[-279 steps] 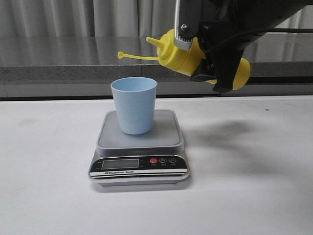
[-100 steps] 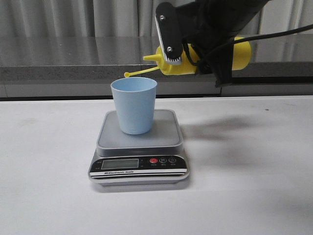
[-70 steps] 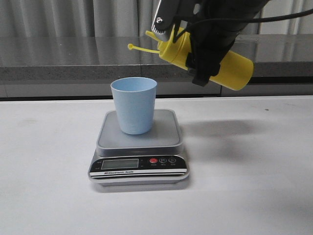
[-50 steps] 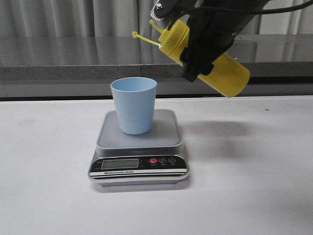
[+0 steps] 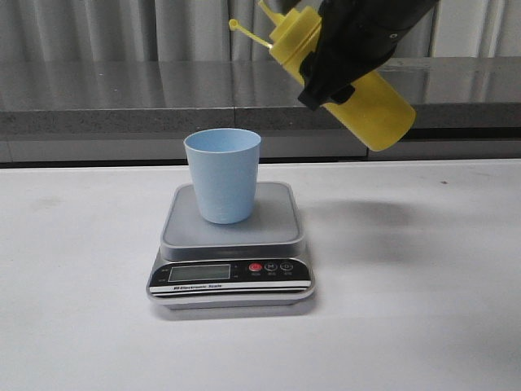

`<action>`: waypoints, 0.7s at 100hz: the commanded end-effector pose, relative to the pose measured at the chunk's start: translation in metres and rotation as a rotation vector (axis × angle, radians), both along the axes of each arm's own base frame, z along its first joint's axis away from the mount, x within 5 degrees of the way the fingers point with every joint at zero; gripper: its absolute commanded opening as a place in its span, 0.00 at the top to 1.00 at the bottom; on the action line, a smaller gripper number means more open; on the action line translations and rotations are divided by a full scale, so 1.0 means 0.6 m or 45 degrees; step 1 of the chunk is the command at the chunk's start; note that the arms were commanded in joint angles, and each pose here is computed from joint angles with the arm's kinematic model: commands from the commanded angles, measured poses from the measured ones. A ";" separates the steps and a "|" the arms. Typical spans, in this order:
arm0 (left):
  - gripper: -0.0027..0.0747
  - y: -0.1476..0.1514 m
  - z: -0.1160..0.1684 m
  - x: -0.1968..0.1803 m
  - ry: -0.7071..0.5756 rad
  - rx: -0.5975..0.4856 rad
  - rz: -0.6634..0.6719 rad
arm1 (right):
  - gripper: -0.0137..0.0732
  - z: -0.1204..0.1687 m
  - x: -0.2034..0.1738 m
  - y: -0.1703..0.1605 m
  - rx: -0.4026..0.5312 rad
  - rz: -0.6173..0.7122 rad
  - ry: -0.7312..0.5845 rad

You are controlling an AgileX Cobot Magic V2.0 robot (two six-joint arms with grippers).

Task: Pour seasoning into cup on scale with both arms
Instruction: 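Tilt the bottle upright with the right gripper and move it back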

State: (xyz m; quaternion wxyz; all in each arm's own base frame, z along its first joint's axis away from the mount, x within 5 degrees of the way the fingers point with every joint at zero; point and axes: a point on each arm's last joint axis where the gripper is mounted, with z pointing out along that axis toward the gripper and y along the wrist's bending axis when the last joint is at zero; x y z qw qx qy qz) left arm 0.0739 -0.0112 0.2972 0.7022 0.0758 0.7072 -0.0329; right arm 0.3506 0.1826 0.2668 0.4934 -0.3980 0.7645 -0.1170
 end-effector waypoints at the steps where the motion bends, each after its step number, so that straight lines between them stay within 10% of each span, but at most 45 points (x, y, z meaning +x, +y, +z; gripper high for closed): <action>1: 0.99 -0.001 0.026 -0.002 -0.127 -0.027 -0.007 | 0.67 0.067 -0.007 -0.011 0.087 0.020 -0.129; 39: 0.99 -0.001 0.026 -0.002 -0.127 -0.027 -0.007 | 0.67 0.102 -0.020 -0.071 0.613 0.090 -0.149; 70: 0.99 -0.001 0.026 -0.002 -0.127 -0.027 -0.007 | 0.67 0.026 -0.059 -0.141 0.840 0.103 -0.266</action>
